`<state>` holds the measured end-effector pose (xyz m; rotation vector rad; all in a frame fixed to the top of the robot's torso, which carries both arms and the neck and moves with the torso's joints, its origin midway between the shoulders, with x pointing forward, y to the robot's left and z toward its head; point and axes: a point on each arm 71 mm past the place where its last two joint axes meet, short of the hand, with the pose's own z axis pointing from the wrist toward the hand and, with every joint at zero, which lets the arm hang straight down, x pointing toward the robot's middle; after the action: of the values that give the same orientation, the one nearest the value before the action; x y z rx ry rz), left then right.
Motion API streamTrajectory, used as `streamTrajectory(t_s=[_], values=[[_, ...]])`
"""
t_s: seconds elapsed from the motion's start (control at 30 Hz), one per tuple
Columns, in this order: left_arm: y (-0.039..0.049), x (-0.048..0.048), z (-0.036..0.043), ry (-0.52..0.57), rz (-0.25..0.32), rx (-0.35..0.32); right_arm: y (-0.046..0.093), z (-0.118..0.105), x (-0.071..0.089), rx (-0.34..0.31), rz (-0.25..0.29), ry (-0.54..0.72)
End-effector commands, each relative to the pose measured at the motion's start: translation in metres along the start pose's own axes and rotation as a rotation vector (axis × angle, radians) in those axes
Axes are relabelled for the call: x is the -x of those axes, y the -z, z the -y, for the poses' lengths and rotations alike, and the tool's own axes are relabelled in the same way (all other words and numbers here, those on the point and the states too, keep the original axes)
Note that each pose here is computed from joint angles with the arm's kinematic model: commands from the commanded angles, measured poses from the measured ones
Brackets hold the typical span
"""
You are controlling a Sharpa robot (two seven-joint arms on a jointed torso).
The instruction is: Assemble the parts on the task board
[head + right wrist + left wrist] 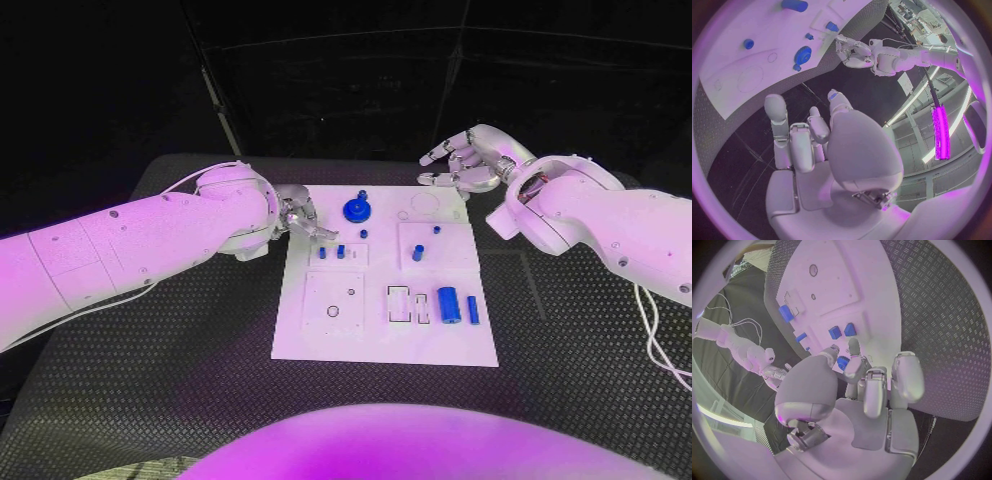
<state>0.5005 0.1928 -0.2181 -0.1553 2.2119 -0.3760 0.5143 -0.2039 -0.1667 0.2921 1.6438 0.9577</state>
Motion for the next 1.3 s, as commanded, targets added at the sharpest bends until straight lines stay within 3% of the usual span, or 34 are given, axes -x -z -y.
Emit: streamTrajectory(t_s=[0.03,0.13,0.27,0.4,0.53,0.83,1.3], values=[[0.0034,0.0097,0.0064,0.084,0.061,-0.050,-0.001,-0.002,0.001,0.013,0.004,0.002],[0.0039,0.0168,0.0149,0.150,0.099,-0.138,-0.001,-0.002,0.000,0.014,0.004,0.002],[0.0011,0.0235,0.0332,0.205,0.172,-0.312,-0.001,-0.002,0.000,0.016,0.004,0.001],[-0.0045,0.0220,0.0485,0.201,0.252,-0.461,-0.002,-0.003,-0.001,0.020,0.004,0.000],[-0.0122,0.0146,0.0583,0.098,0.279,-0.544,-0.002,-0.004,-0.001,0.023,0.003,-0.001],[-0.0275,-0.0016,0.0687,-0.151,0.246,-0.562,-0.003,-0.006,-0.003,0.028,0.000,-0.002],[-0.0431,-0.0111,0.0717,-0.278,0.176,-0.478,-0.004,-0.006,-0.004,0.029,-0.004,-0.003]])
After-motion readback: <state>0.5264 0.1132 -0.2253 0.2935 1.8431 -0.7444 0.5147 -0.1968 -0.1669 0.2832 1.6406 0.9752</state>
